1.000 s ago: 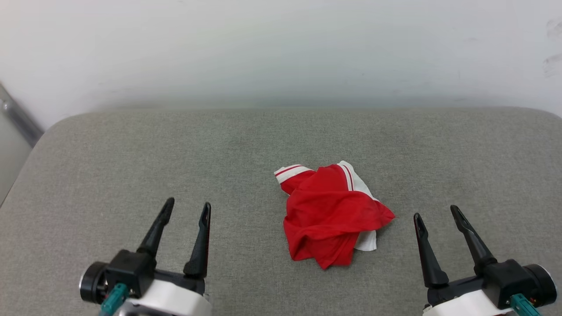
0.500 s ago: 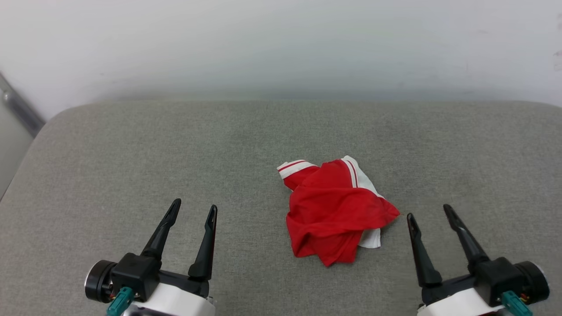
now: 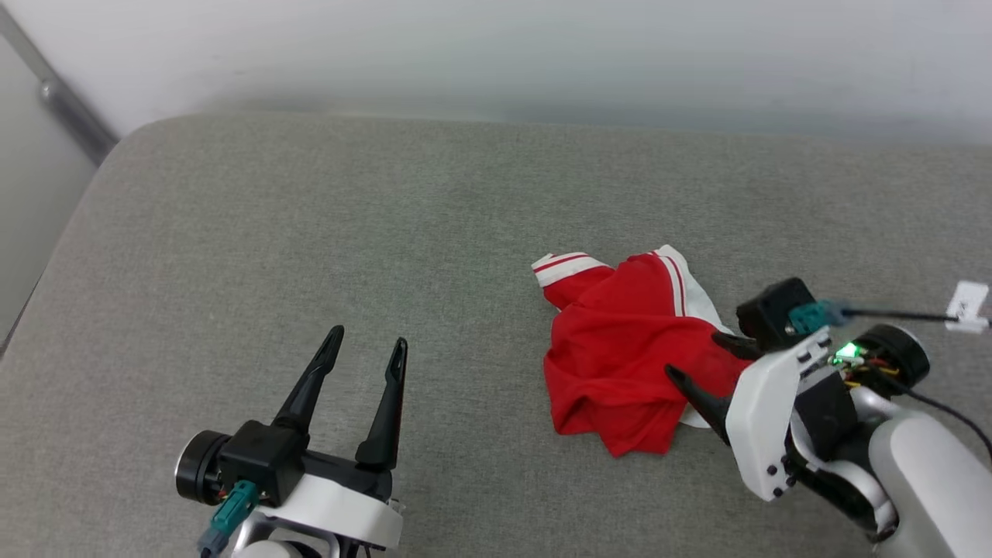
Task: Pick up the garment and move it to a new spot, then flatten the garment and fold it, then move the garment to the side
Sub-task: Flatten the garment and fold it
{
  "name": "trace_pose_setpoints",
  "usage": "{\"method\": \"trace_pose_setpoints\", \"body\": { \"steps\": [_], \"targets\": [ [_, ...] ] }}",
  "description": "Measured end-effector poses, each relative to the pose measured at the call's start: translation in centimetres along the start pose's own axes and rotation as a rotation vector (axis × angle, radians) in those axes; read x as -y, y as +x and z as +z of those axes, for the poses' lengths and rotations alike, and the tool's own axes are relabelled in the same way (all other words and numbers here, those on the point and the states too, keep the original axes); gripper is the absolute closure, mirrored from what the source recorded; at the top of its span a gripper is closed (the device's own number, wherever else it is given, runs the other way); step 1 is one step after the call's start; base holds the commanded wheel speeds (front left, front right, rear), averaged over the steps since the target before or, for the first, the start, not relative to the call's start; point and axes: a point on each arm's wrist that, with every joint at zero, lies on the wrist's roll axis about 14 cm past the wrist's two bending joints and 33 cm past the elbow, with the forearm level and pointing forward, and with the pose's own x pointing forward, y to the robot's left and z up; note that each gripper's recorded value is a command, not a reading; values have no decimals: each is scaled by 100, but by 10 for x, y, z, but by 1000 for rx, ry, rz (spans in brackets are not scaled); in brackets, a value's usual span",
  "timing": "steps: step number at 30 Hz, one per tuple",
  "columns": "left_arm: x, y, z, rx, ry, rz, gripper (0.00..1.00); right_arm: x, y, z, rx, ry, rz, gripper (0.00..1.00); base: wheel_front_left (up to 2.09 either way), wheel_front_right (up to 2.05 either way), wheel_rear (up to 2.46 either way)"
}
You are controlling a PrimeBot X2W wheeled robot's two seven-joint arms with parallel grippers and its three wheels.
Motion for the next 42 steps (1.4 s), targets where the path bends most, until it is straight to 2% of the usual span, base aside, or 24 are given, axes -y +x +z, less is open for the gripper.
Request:
{"method": "trace_pose_setpoints", "body": {
  "steps": [3,5,10,18,19,20,21,27,34,39,42],
  "targets": [
    [-7,-1,-3,-9,-1,26,0,-1,16,-1,-185,-34,49,0,0,0,0],
    [-11,-2,-3,-12,4,40,0,-2,24,-1,-256,-49,63,0,0,0,0],
    [-22,-8,-5,-25,10,82,0,1,45,-3,-372,-112,58,0,0,0,0],
    [-36,-22,-13,-61,14,142,0,-5,66,-36,-524,-143,85,0,0,0,0],
    [-36,-22,-12,-60,13,142,0,-6,66,-37,-529,-146,86,31,0,0,0],
    [-36,-23,-11,-57,13,142,0,-7,65,-38,-527,-151,86,73,0,0,0],
    [-36,-24,-10,-55,13,142,0,-8,64,-37,-522,-157,87,100,0,0,0],
    [-36,-28,-3,-35,18,135,0,-24,57,-8,-412,-180,109,100,0,0,0],
    [-30,-27,4,-8,14,111,0,-65,46,76,-107,-154,204,100,0,0,0],
    [-26,-26,5,-2,10,95,0,-67,29,121,103,-13,237,100,0,0,0],
    [-22,-23,6,6,5,82,0,-49,23,101,114,129,214,100,0,0,0]
  ]
}}
